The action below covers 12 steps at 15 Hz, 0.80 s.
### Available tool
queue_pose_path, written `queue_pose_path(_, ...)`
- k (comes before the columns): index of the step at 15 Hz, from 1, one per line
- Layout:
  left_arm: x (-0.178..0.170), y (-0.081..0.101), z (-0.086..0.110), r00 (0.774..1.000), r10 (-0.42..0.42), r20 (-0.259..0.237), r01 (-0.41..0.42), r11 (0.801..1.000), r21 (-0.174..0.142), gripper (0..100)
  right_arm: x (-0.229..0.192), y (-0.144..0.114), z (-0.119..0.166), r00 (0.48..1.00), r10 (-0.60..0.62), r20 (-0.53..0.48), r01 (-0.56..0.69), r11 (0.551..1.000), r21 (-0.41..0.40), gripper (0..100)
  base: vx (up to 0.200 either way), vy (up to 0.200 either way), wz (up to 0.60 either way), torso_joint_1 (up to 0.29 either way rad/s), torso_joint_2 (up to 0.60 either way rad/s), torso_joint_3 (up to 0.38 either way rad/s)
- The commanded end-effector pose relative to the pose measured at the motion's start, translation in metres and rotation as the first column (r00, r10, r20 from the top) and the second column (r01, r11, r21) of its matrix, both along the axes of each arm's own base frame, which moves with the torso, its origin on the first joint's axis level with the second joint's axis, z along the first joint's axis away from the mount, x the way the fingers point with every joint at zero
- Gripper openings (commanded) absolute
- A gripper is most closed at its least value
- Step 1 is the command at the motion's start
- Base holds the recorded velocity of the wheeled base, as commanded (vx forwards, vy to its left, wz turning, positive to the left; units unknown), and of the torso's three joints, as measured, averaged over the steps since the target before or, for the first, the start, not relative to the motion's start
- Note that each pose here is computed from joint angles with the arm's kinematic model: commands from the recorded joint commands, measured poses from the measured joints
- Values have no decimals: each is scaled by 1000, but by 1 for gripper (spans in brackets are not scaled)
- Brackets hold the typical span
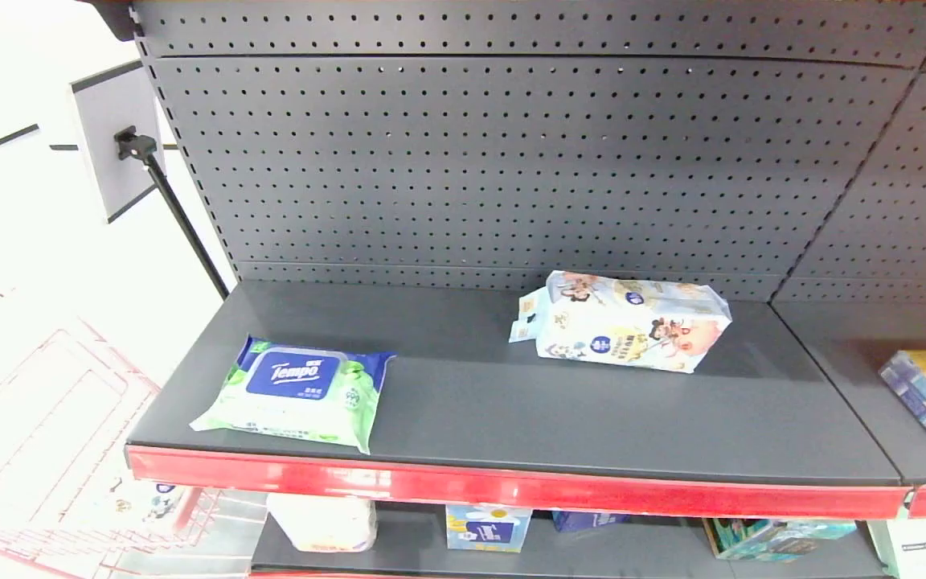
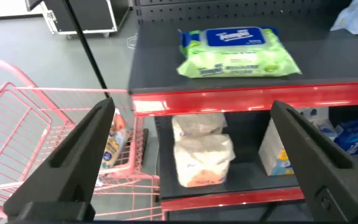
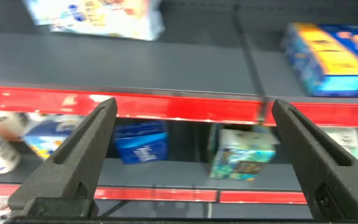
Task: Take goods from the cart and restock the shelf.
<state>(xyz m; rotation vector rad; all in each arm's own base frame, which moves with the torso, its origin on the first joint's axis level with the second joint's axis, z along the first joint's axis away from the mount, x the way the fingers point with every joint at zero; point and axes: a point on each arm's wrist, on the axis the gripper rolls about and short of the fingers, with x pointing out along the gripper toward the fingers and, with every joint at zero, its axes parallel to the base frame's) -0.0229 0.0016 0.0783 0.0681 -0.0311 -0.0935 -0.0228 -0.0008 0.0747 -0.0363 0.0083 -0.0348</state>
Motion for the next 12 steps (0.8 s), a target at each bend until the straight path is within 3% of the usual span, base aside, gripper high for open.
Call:
queue_pose_path(1, 0, 0, 0, 1000, 1, 0, -1, 1000, 0, 100, 0, 0, 0, 1000, 0, 0, 0, 1000, 1, 100, 0, 200, 0, 2, 12, 2)
queue_pose_path(12, 0, 0, 0, 1000, 1, 0, -1, 1000, -2, 100, 0, 0, 0, 1000, 1, 0, -1, 1000, 2, 100, 0, 200, 0, 4, 3, 5)
